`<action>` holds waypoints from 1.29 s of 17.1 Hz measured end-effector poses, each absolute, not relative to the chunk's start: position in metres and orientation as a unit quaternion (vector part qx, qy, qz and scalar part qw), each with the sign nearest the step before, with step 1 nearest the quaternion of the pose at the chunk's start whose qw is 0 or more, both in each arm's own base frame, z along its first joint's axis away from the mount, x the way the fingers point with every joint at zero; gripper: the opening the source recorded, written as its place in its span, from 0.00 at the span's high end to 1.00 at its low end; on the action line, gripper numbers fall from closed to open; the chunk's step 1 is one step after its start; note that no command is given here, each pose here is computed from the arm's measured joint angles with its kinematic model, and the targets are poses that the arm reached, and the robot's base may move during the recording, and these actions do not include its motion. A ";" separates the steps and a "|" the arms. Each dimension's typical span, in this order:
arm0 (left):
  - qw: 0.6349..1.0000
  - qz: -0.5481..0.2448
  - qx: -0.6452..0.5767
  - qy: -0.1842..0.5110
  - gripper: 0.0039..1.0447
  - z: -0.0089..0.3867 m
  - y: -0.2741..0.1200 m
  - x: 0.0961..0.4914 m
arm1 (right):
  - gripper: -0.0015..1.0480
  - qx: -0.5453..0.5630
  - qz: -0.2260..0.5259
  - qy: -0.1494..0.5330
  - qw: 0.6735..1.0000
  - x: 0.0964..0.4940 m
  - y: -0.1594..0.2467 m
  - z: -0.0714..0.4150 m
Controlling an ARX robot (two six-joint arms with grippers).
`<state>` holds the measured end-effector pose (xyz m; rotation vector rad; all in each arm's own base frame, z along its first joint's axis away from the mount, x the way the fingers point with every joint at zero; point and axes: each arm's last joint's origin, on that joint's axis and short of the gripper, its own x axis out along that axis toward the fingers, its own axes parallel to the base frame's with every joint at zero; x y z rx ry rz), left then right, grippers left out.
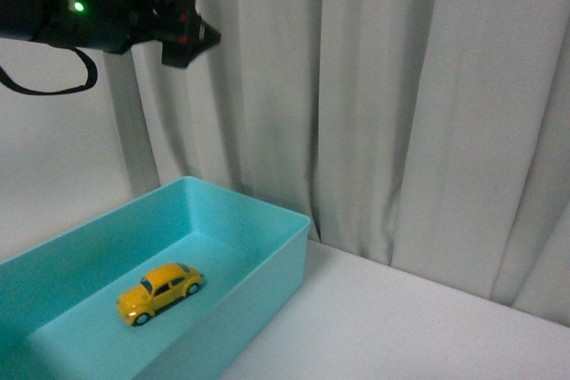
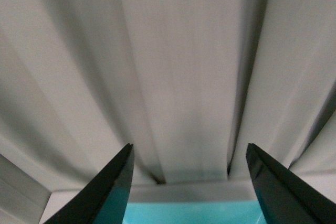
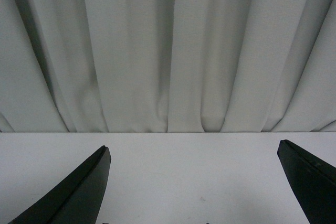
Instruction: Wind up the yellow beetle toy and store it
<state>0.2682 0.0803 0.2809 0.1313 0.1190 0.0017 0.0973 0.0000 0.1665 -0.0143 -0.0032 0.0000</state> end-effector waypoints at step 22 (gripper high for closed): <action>1.000 0.001 0.003 0.004 0.99 0.176 0.000 0.131 | 0.06 -0.007 0.000 -0.002 1.000 0.097 0.000 0.167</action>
